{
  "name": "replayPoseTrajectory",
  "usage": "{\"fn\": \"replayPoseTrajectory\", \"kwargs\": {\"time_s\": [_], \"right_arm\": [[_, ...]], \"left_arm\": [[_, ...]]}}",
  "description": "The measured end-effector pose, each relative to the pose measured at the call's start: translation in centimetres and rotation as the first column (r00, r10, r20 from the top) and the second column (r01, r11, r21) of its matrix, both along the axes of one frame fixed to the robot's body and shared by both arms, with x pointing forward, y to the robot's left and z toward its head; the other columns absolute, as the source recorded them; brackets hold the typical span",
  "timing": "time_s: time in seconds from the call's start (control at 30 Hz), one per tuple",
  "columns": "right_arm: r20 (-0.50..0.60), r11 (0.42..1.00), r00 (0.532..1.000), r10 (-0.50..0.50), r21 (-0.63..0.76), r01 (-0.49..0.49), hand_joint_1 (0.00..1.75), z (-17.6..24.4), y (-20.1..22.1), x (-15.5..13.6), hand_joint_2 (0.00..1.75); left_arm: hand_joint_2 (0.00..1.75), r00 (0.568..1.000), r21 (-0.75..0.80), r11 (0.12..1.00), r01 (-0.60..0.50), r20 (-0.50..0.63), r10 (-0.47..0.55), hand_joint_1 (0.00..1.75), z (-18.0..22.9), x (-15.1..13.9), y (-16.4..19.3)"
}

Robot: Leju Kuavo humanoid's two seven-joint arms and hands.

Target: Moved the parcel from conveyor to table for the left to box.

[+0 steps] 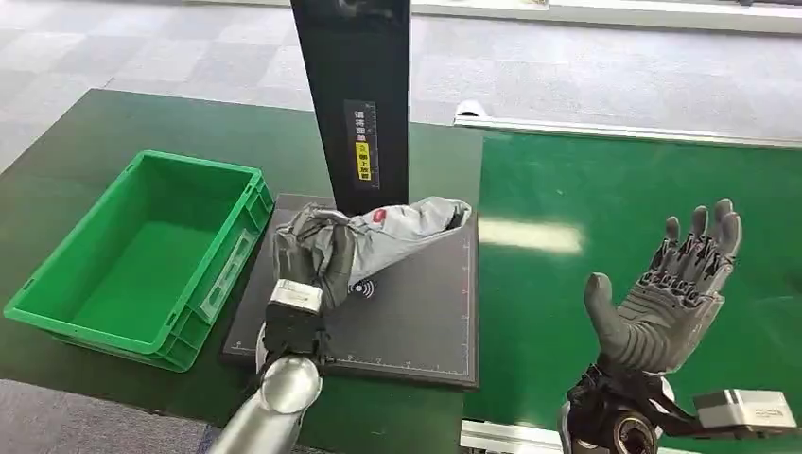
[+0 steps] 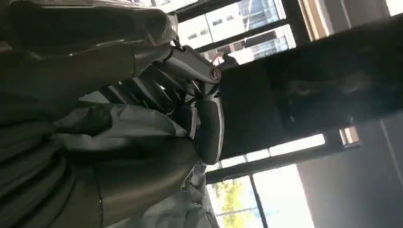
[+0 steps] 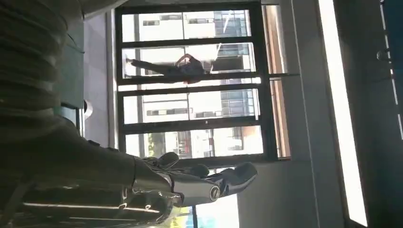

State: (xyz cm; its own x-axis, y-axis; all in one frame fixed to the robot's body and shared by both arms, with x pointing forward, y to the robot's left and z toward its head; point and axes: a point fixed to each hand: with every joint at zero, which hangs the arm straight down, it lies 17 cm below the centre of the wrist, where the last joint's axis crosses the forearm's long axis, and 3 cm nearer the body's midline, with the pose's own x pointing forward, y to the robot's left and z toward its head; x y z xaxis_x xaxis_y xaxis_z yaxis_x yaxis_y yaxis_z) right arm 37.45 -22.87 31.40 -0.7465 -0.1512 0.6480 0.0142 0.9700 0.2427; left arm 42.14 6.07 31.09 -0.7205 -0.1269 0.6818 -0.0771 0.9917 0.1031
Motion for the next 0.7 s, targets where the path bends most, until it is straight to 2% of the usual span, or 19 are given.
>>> {"fn": "replayPoseTrajectory", "kwargs": {"time_s": [0.17,0.4,0.7], "right_arm": [[-0.001,1.000,1.000,0.018,-0.006,-0.018,0.00,-0.1,0.4,0.0,1.75],[-0.014,0.997,0.997,0.075,-0.011,-0.075,0.00,-0.7,2.0,0.4,1.75],[-0.023,0.996,0.996,0.088,-0.010,-0.088,0.00,-0.9,2.5,0.7,1.75]], "left_arm": [[1.75,0.991,-0.022,0.994,-0.111,0.067,0.112,1.75,2.7,0.9,4.3],[1.75,0.959,-0.057,0.969,-0.242,0.140,0.248,1.75,8.9,4.7,11.1],[1.75,0.943,-0.064,0.956,-0.288,0.155,0.295,1.75,9.9,5.2,13.1]]}}
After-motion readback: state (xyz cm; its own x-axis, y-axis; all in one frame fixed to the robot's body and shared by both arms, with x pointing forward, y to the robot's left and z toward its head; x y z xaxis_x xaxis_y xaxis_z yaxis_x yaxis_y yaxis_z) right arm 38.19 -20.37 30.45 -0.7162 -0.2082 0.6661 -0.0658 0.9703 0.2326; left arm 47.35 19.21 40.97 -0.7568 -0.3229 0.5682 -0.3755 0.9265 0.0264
